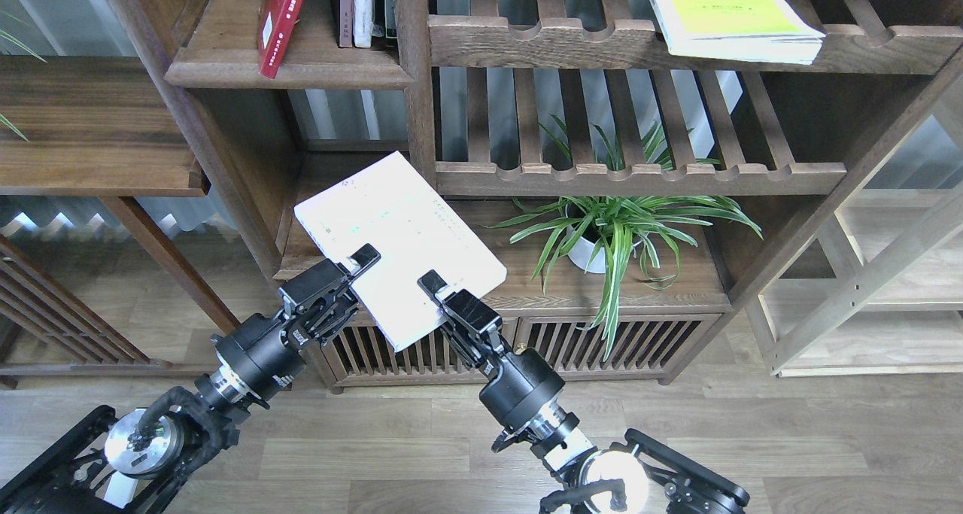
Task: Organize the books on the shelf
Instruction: 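Grasp the white book's lower edge with the left gripper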
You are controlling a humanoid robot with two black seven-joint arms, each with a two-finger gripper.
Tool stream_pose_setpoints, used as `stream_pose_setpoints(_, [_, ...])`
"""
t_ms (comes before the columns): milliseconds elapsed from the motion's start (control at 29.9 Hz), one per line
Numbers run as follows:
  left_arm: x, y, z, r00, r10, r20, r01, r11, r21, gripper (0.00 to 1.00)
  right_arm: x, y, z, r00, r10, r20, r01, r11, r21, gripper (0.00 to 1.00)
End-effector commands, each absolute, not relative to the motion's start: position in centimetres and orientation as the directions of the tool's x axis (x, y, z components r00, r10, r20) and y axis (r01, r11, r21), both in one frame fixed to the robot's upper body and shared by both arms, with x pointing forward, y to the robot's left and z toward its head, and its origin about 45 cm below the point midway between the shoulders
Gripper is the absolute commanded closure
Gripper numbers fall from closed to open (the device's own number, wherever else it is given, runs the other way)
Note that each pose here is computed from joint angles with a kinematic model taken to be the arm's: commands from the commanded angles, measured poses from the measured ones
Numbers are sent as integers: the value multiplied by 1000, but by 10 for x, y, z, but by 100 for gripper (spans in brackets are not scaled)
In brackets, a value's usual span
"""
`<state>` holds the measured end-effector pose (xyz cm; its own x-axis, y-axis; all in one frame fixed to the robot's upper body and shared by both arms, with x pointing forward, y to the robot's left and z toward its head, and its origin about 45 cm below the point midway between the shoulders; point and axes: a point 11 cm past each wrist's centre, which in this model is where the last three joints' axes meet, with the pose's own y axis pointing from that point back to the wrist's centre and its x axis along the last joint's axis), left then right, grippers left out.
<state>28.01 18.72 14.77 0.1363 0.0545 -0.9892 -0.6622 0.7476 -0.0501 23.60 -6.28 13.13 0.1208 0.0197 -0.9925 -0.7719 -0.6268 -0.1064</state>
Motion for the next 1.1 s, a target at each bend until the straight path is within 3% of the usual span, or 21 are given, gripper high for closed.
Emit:
stream_pose_setpoints(0, [281,188,148,138,55,-989,-663,747,-51,57,236,-63,132,122,20,-992,-771,-628,-107,83])
stream_pose_setpoints(368, [282,185,153,148,43,-988,-660,748,-67,75,235,-63,130,119,17,-993,-772,-628,-104,83])
stream_pose_setpoints(602, [283,184,155,152,38,-988,-660,748,-72,95,235,-65,130,118,14,-993,-772,-627,-101,82])
stream_pose_setpoints(1069, [284,187,162,183,51,-982,-660,747,-85,100,240,-73,125,118,-13,-993,-785,-614,-85,74])
